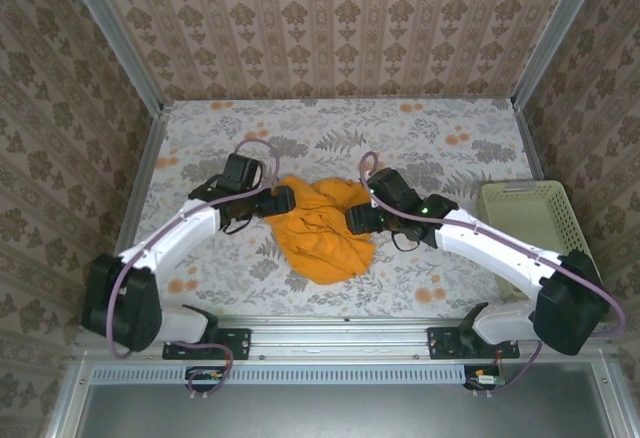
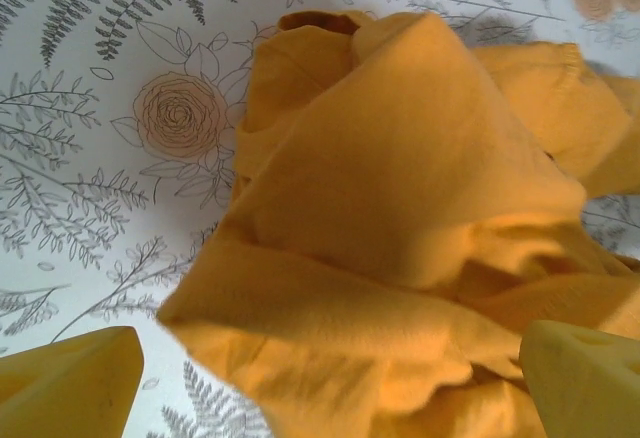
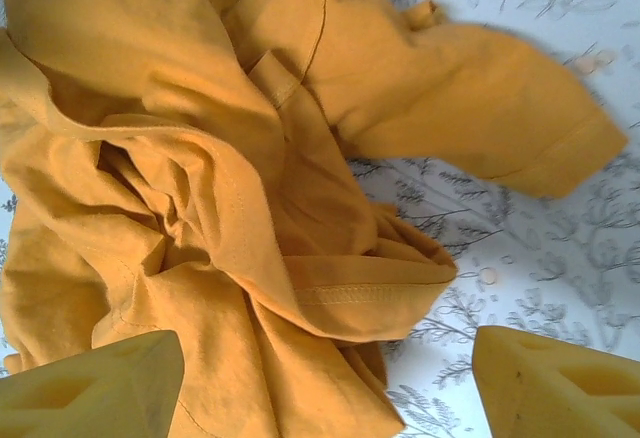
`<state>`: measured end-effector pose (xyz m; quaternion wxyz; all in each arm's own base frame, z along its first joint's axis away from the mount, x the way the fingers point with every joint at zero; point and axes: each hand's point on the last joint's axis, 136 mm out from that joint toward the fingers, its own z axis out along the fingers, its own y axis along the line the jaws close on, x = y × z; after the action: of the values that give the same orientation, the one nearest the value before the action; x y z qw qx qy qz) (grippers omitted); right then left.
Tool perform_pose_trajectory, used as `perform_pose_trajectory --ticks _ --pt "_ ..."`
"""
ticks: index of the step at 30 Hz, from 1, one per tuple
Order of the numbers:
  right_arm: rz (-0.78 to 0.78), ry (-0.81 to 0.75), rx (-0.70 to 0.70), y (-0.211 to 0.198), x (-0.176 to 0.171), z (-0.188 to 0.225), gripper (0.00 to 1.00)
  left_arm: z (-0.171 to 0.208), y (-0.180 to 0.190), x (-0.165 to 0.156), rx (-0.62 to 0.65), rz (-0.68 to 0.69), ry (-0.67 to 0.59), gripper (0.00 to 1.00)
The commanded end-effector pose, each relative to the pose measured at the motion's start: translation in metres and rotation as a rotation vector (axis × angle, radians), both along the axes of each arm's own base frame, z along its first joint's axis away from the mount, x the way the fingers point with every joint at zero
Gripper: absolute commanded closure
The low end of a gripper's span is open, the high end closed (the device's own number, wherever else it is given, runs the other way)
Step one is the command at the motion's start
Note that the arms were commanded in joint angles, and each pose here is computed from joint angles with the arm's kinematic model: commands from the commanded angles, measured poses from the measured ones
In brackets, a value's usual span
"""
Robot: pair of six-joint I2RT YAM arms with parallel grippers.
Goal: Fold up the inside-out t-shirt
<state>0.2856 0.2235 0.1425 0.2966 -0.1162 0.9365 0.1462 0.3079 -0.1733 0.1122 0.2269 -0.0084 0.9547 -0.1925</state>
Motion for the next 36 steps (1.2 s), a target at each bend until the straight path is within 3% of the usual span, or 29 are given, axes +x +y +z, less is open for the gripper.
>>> perform_pose_trajectory --ticks 1,4,8,10,14,17,21,24,26,29,33,36 --pt "-0.017 0.076 0.043 0.016 0.002 -0.03 0.21 -0.005 -0.009 0.023 -0.005 0.012 -0.005 0.04" --pt "-0.024 0.121 0.036 0.021 0.006 -0.053 0.2 -0.022 -0.016 0.033 0.008 -0.007 0.036 0.11" --pt "-0.028 0.163 -0.013 0.026 0.015 -0.079 0.26 -0.036 -0.03 0.042 -0.034 -0.035 0.084 0.3" --pt "-0.033 0.17 -0.039 0.025 0.023 -0.085 0.4 -0.038 -0.03 0.046 -0.03 -0.033 0.095 0.42" --pt "-0.052 0.125 -0.059 0.021 0.042 -0.07 0.87 -0.016 -0.026 0.059 -0.031 -0.02 0.075 0.83" --pt "-0.016 0.028 -0.065 0.026 0.057 -0.028 1.0 0.02 -0.015 0.074 -0.038 0.014 0.007 1.0" --pt "0.012 -0.121 -0.042 0.037 0.082 0.045 1.0 0.09 0.007 0.099 -0.094 0.07 -0.116 1.0" --pt "0.012 -0.244 -0.017 0.041 0.096 0.11 1.0 0.169 0.028 0.109 -0.12 0.107 -0.262 1.0" --pt "0.01 -0.333 0.027 0.04 0.098 0.155 1.0 0.227 0.039 0.103 -0.123 0.117 -0.391 1.0" --pt "0.036 -0.412 0.111 0.043 0.09 0.197 1.0 0.285 0.038 0.081 -0.161 0.102 -0.54 1.0" --pt "0.025 -0.376 0.139 0.039 0.082 0.184 1.0 0.288 0.002 0.05 -0.192 -0.001 -0.591 1.0" --pt "-0.022 -0.291 0.091 0.026 0.08 0.132 1.0 0.248 -0.035 0.028 -0.227 -0.081 -0.517 0.93"
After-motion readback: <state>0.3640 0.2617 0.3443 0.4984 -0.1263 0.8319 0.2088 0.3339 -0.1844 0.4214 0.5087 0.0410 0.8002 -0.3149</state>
